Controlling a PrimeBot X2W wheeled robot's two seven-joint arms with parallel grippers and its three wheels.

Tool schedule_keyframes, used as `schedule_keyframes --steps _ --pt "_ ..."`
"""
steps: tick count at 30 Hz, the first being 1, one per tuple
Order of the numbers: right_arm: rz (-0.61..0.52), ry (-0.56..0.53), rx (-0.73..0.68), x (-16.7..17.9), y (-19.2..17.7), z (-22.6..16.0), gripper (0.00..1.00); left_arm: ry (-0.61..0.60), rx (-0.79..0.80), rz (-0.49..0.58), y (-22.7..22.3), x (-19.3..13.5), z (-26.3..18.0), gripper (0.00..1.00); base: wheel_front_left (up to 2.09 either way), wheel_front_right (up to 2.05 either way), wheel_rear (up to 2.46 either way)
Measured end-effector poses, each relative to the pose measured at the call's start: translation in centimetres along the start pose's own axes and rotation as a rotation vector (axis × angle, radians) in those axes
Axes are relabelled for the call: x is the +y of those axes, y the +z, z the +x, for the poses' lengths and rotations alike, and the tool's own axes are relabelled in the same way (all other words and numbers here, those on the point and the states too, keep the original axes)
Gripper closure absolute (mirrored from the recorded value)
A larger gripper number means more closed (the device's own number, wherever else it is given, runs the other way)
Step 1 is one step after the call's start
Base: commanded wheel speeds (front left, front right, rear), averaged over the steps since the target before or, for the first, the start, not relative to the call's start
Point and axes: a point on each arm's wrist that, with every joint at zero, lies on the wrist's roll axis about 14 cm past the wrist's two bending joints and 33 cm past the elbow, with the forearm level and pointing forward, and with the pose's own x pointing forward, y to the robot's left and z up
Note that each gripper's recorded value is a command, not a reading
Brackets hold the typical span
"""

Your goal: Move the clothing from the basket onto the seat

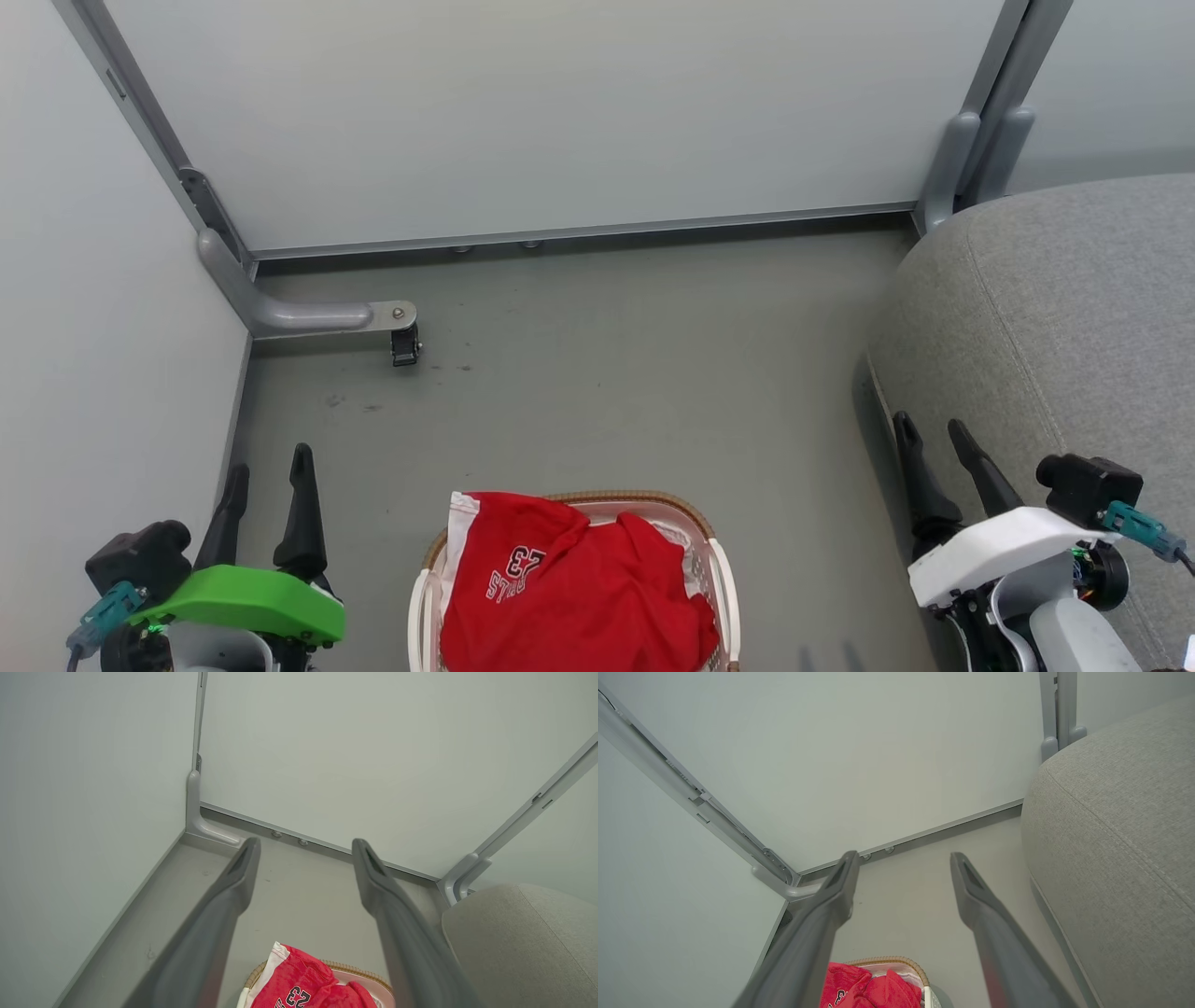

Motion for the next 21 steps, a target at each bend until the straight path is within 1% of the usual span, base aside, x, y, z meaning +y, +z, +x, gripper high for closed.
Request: schedule_keyframes --steps 9,21 --pt "-0.097 0.009 0.001 0.1 -0.2 -0.2 0.0 -0.01 0.006 0.104 -0.4 0.0 -0.3 0.0 0.0 0.0 0.0" --pt "-0.215 0.025 0.009 0.2 -0.8 -0.6 0.0 -0.023 0.013 0.206 -1.0 -0.1 -0.9 0.0 0.0 0.0 0.0"
